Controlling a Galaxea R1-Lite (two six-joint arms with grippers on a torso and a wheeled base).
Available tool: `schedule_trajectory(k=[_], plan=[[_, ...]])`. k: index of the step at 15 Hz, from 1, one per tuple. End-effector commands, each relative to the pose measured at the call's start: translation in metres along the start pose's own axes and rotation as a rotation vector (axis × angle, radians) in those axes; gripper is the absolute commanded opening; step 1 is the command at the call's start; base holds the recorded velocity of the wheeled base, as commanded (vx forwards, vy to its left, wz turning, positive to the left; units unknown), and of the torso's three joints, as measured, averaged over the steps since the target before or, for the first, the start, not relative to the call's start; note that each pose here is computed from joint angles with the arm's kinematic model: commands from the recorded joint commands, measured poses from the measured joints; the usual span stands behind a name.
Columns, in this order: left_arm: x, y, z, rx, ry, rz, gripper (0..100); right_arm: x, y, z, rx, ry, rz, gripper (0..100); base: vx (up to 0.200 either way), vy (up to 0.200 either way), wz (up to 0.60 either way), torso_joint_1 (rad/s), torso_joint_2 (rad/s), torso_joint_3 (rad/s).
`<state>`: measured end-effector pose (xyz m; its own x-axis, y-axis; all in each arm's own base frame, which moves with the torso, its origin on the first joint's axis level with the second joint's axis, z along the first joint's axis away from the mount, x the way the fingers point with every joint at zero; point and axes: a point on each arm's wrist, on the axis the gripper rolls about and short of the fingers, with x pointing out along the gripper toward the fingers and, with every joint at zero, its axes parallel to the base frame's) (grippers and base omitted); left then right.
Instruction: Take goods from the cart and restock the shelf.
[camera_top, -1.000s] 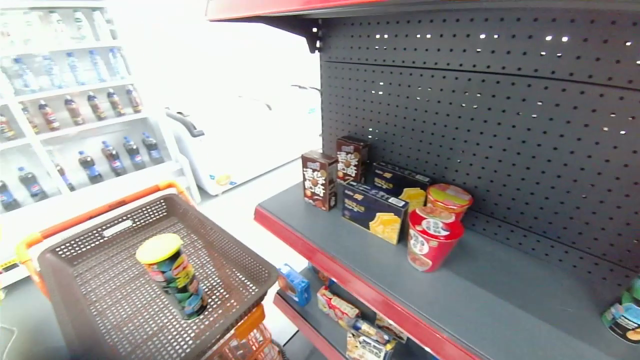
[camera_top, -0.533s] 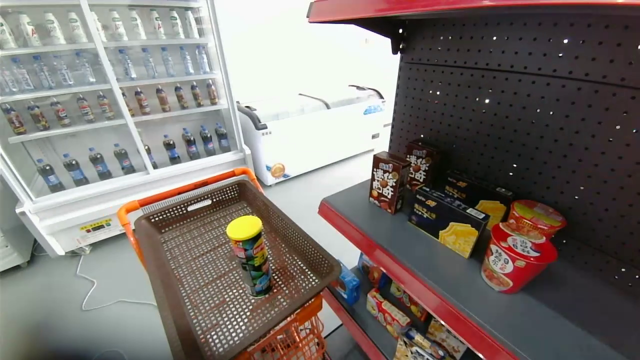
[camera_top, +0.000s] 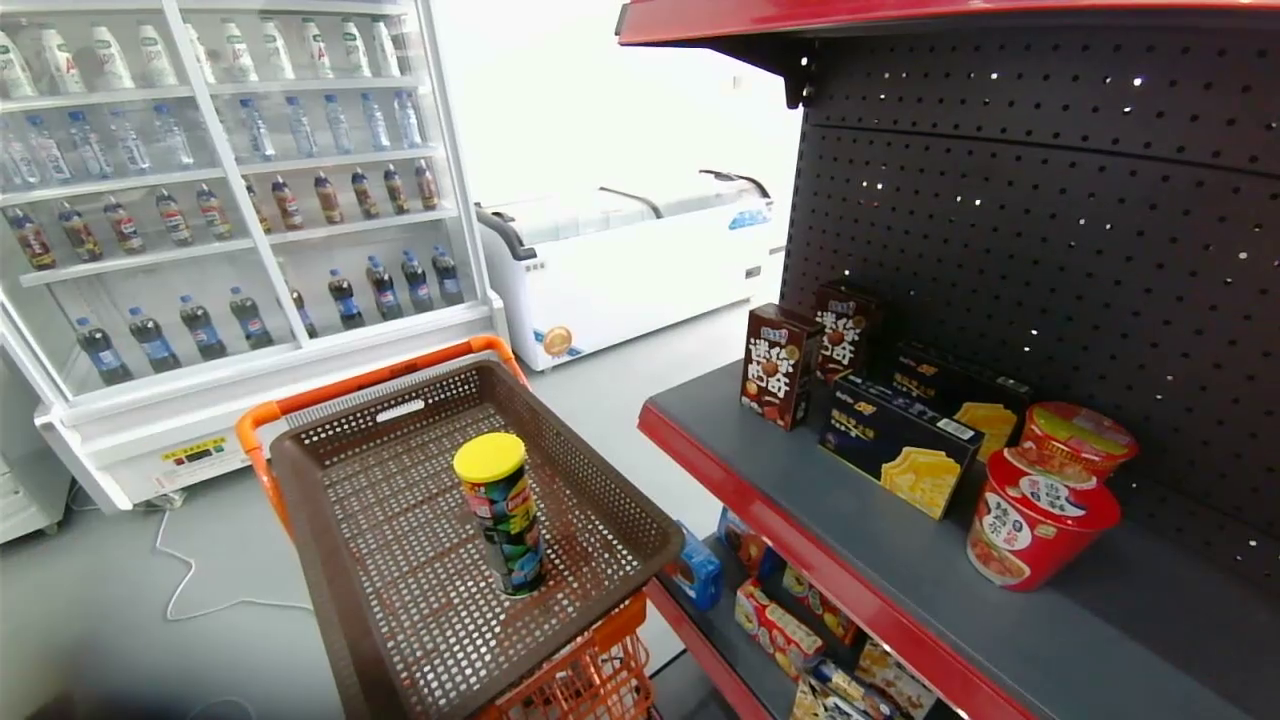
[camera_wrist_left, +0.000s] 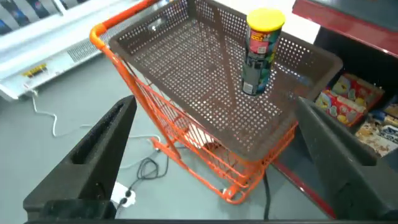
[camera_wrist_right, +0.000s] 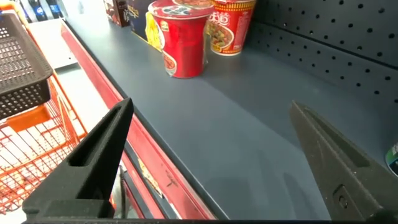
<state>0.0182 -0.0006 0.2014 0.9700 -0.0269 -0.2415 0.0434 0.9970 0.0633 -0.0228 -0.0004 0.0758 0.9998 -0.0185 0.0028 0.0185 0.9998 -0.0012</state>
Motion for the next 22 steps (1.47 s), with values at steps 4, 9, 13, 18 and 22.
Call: schedule_trajectory(k=[4, 9, 13, 18, 22], plan=[[0.167, 0.005, 0.023, -0.070, 0.264, -0.183, 100, 0.000, 0.000, 0.000, 0.000, 0.000, -0.001, 100, 0.000, 0.000, 0.00, 0.000, 0.00, 0.000], [0.239, -0.009, -0.014, -0.060, 0.244, -0.317, 100, 0.000, 0.000, 0.000, 0.000, 0.000, 0.000, 100, 0.000, 0.000, 0.00, 0.000, 0.00, 0.000], [0.260, -0.036, -0.043, -0.023, 0.239, -0.407, 100, 0.000, 0.000, 0.000, 0.000, 0.000, 0.000, 100, 0.000, 0.000, 0.00, 0.000, 0.00, 0.000], [0.274, -0.046, -0.076, 0.012, 0.267, -0.385, 100, 0.000, 0.000, 0.000, 0.000, 0.000, 0.000, 100, 0.000, 0.000, 0.00, 0.000, 0.00, 0.000], [0.285, -0.047, -0.096, 0.057, 0.279, -0.324, 100, 0.000, 0.000, 0.000, 0.000, 0.000, 0.000, 100, 0.000, 0.000, 0.00, 0.000, 0.00, 0.000]])
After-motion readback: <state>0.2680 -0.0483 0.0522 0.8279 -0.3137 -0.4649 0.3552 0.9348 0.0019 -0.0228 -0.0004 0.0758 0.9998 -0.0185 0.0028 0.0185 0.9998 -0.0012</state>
